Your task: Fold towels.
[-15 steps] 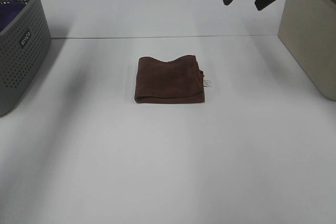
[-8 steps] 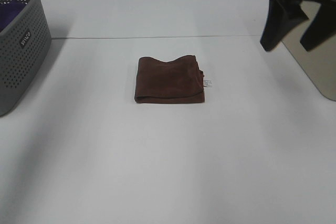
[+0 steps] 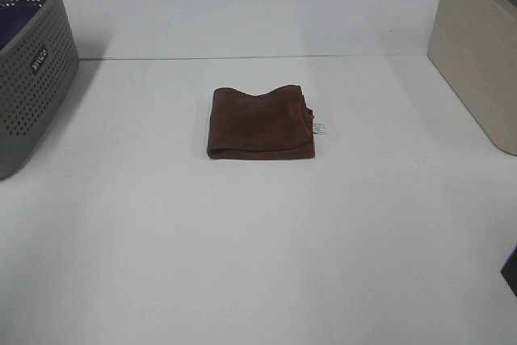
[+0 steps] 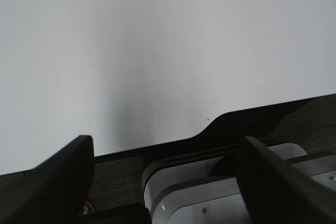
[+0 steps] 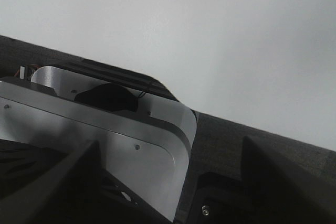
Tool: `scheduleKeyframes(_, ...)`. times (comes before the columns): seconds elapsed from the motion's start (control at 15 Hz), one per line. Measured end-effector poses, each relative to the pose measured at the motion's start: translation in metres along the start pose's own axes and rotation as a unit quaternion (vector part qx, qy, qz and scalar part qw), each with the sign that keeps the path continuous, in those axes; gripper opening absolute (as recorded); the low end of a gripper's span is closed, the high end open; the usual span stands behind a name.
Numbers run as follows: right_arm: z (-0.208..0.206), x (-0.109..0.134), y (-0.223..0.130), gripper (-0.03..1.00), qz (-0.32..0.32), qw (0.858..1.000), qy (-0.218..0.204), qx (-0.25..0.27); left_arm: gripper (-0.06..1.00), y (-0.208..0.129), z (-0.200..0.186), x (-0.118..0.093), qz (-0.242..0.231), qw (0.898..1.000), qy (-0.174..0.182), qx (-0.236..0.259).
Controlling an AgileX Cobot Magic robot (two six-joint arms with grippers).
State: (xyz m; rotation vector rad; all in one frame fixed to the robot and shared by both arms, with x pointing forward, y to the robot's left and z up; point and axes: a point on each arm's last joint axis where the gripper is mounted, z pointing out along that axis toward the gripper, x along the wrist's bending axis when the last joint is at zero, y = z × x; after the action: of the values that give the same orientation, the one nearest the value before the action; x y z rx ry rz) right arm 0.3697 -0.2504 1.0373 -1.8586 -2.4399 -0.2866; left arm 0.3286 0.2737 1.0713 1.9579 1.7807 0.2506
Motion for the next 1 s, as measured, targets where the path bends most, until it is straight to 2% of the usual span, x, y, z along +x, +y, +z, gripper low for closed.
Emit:
scheduleKeyframes(0.27, -0.001, -0.002, -0.040, 0.70, -0.013, 0.997, -0.016, -0.075, 0.71, -0.042, -0.001, 0.004, 0.041, 0.998, -0.003, -0.050)
scheduleKeyframes(0.47, -0.004, -0.007, -0.066, 0.70, -0.031, 0.985, -0.050, -0.163, 0.71, -0.052, -0.005, 0.004, 0.088, 0.988, -0.004, -0.130)
scheduleKeyframes(0.73, -0.008, -0.007, -0.081, 0.70, -0.037, 0.976, -0.058, -0.208, 0.71, -0.054, -0.001, 0.004, 0.092, 0.986, -0.006, -0.138)
scheduleKeyframes(1.0, -0.009, -0.007, -0.082, 0.70, -0.038, 0.975, -0.059, -0.211, 0.71, -0.054, -0.001, 0.004, 0.093, 0.986, -0.006, -0.138)
